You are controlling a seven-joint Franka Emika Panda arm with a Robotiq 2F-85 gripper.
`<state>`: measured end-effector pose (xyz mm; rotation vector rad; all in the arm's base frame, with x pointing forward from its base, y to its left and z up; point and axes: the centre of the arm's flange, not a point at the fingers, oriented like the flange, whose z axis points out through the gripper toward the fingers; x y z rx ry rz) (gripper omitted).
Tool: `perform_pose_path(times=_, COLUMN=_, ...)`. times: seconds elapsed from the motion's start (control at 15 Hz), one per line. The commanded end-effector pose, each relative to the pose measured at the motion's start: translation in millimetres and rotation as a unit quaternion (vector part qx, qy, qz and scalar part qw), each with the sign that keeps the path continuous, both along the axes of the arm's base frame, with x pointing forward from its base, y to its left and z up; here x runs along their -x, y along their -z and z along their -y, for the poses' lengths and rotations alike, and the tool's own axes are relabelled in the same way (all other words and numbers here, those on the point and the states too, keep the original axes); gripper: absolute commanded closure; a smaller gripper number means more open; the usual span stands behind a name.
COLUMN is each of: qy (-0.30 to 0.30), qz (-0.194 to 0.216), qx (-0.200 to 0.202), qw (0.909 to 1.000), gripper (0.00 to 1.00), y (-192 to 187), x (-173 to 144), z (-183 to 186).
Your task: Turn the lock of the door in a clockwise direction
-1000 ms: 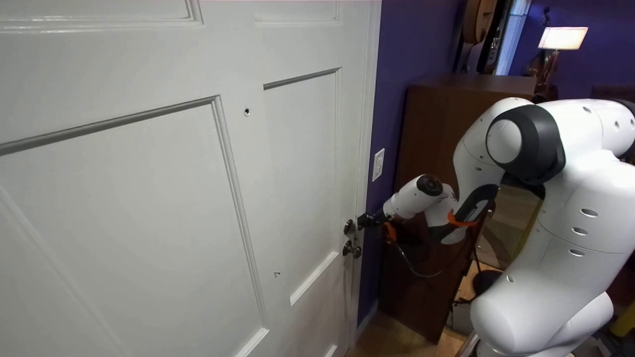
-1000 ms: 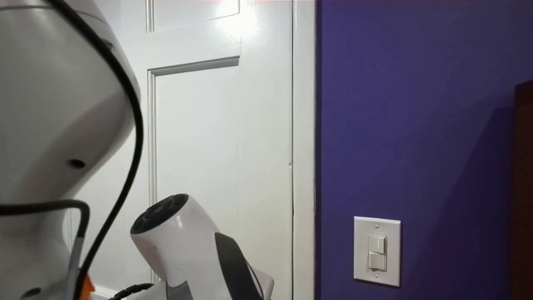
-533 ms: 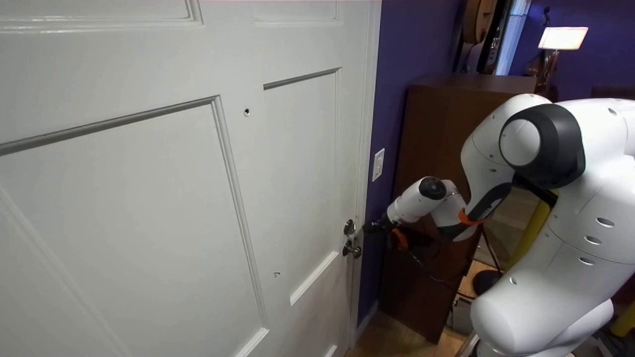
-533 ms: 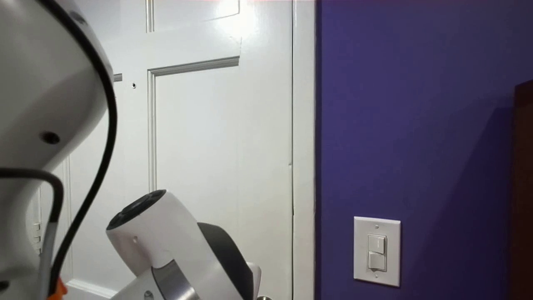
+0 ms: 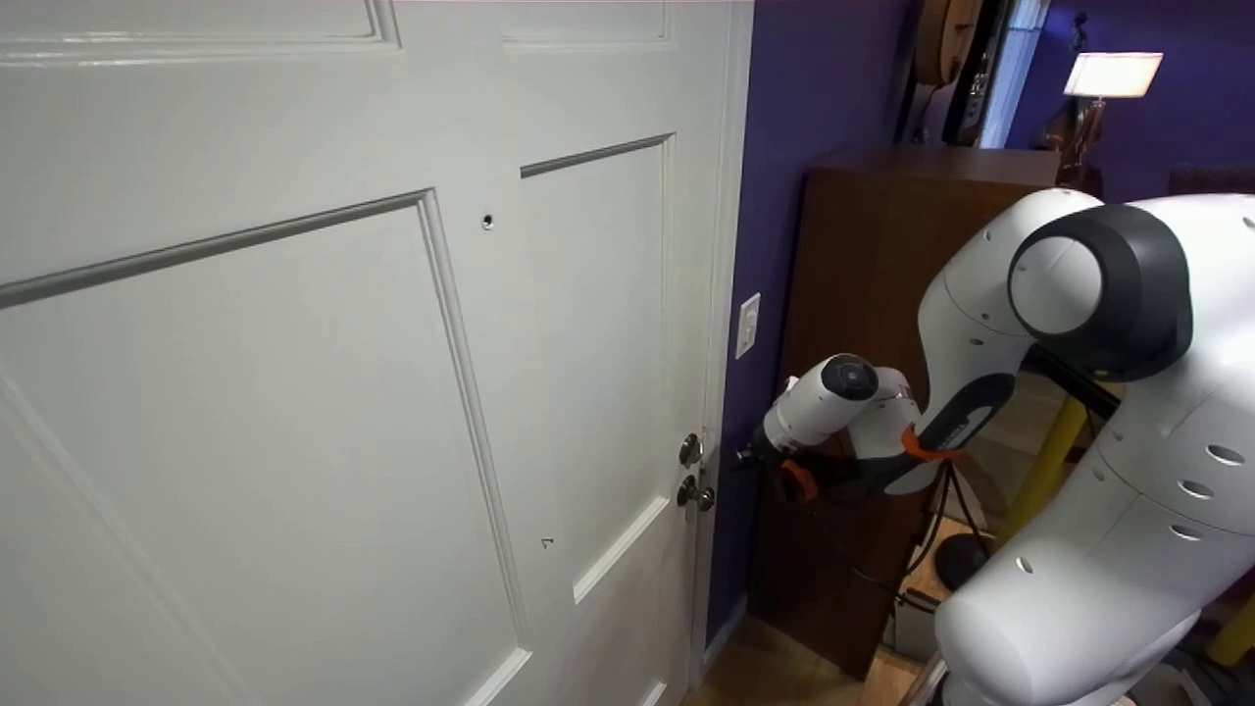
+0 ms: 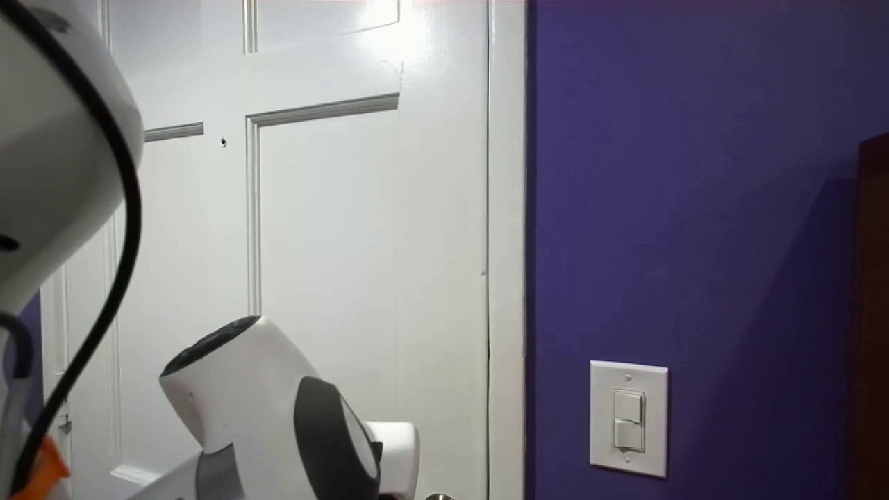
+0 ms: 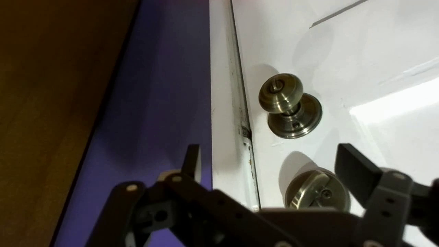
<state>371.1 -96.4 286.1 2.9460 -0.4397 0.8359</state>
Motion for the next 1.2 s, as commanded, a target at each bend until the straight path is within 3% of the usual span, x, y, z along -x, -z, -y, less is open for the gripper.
perform_pose_path(times=0.0, qy=-0.005, qz=0.001, qx=0.010, qw=0.9999, gripper=0.00, y=-3, x=0, z=-2)
perform_pose_path(times=0.33, qy=-0.012, qz=0.009, qx=0.029, qw=0.9995, gripper=0.00, y=-14, x=2, z=-4)
perform_pose_path(times=0.4, qy=-0.039, qz=0.014, qx=0.038, qw=0.9984, gripper=0.00, y=-18, x=4, z=-5)
perform_pose_path(times=0.87, qy=-0.139, qz=0.011, qx=0.117, qw=0.9834, gripper=0.00, y=-61, x=26, z=-7)
perform_pose_path(times=1.13, qy=-0.158, qz=0.017, qx=0.132, qw=0.9785, gripper=0.00, y=-79, x=38, z=-11)
